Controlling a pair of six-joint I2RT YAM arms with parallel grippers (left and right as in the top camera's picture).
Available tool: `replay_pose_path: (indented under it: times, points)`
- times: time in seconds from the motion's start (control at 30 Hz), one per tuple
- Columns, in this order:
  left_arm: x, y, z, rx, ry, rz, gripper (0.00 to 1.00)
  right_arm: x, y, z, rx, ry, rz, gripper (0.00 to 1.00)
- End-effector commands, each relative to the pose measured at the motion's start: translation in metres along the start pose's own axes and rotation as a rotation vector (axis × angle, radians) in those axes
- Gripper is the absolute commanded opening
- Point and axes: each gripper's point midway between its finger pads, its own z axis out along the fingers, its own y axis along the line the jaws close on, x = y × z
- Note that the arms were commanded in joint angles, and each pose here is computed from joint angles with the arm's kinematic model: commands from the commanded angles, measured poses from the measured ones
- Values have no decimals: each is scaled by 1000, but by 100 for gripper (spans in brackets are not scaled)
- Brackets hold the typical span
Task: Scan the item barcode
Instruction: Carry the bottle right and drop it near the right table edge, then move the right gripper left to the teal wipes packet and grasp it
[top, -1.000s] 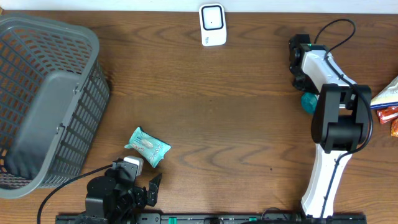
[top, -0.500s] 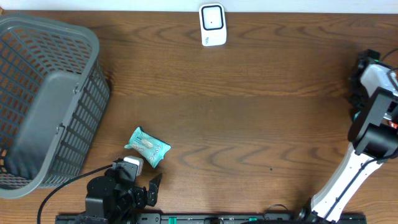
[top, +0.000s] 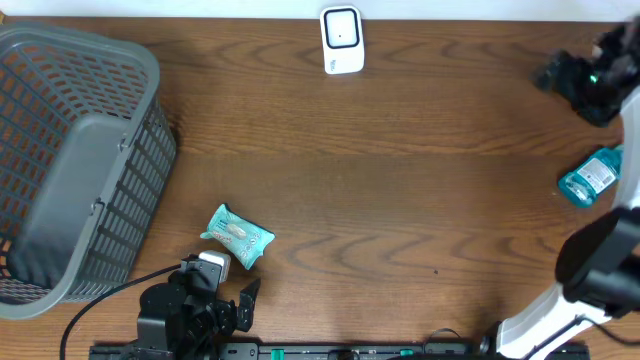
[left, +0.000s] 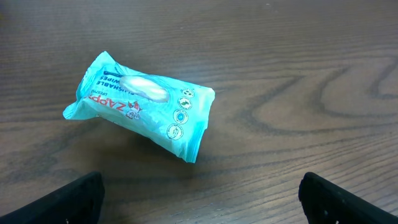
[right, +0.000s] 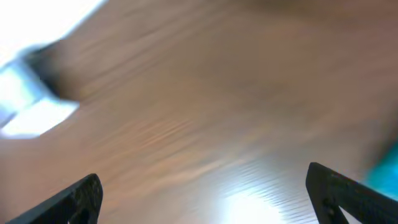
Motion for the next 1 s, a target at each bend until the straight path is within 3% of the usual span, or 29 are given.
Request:
replay_pose_path:
  times: [0.0,0.1,0.27,0.43,0.57,0.67,0.87,0.9,0.97]
  points:
    - [2,-1,-1,5,6,-2,99,80,108,26,-327,317,22,99]
    - [2,-1,-1,5,6,-2,100,144,149,46,-312,503,50,99]
    - [2,-1,-1,5,6,-2,99,282,204,86,-173,793,105,99]
    - [2,-1,-1,5,6,-2,99,382,248,111,-142,907,141,99]
    - [2,-1,-1,5,6,-2,99,425,266,112,-157,927,115,99]
    - [2,-1,-1,5,6,-2,99,452,260,118,-70,886,129,99]
    - [2,-1,-1,5,6,-2,99,490,256,122,4,866,181,91]
    - [2,-1,-1,5,6,-2,99,489,253,125,15,842,183,79]
    - [2,-1,-1,5,6,-2,99,484,248,134,36,768,176,68]
